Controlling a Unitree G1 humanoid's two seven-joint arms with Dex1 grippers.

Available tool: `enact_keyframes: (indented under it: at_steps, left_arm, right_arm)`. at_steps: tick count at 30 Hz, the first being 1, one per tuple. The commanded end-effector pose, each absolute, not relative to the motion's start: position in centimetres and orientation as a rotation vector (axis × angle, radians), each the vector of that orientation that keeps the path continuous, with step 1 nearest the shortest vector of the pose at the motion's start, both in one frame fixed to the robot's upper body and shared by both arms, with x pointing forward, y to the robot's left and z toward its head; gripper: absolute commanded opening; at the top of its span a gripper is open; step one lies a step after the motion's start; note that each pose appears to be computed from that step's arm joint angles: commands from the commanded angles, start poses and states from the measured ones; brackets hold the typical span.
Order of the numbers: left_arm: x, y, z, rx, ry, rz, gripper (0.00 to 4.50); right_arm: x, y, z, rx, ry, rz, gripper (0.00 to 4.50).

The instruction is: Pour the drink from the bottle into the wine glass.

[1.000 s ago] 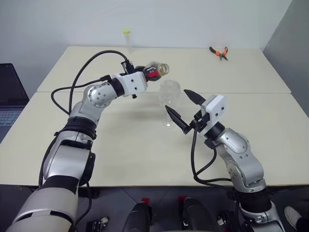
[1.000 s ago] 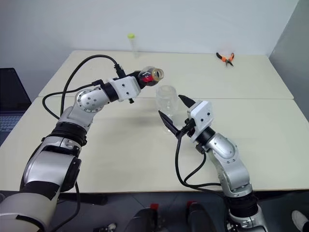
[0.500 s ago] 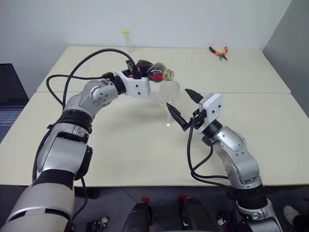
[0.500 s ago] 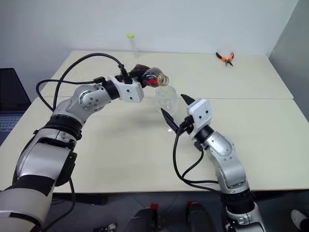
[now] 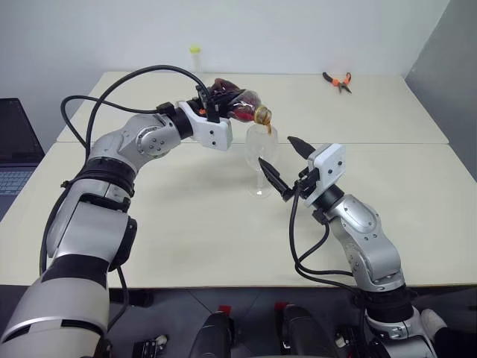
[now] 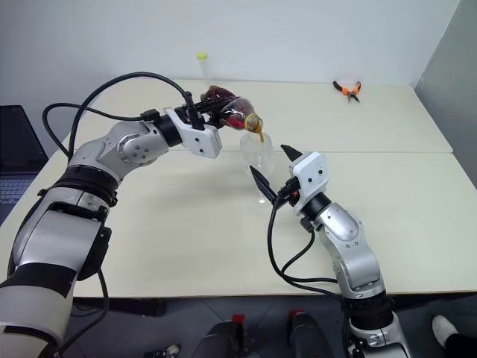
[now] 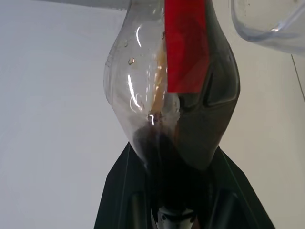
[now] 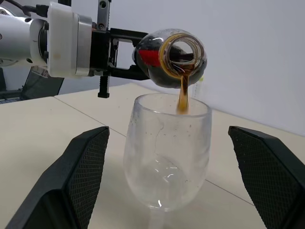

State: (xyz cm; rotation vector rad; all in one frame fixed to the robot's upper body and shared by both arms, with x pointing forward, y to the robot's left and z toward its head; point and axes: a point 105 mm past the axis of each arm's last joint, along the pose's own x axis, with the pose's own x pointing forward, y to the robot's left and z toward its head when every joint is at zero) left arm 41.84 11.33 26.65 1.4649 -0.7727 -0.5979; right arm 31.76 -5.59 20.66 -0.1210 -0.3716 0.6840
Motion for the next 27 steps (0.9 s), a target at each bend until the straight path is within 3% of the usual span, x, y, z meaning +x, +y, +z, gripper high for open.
enact_keyframes:
  at_steps: [1, 27]
  left_arm:
    - [41.54, 11.51, 29.22, 1.483, -0.844, -0.537, 0.74]
    - [41.59, 11.99, 28.89, 1.549, -0.845, -0.531, 0.73]
  right_arm:
    - [31.43, -5.53, 21.98, -0.129, -0.423, 0.684, 4.29]
    - [31.25, -5.41, 21.88, -0.132, -0.413, 0.7, 4.29]
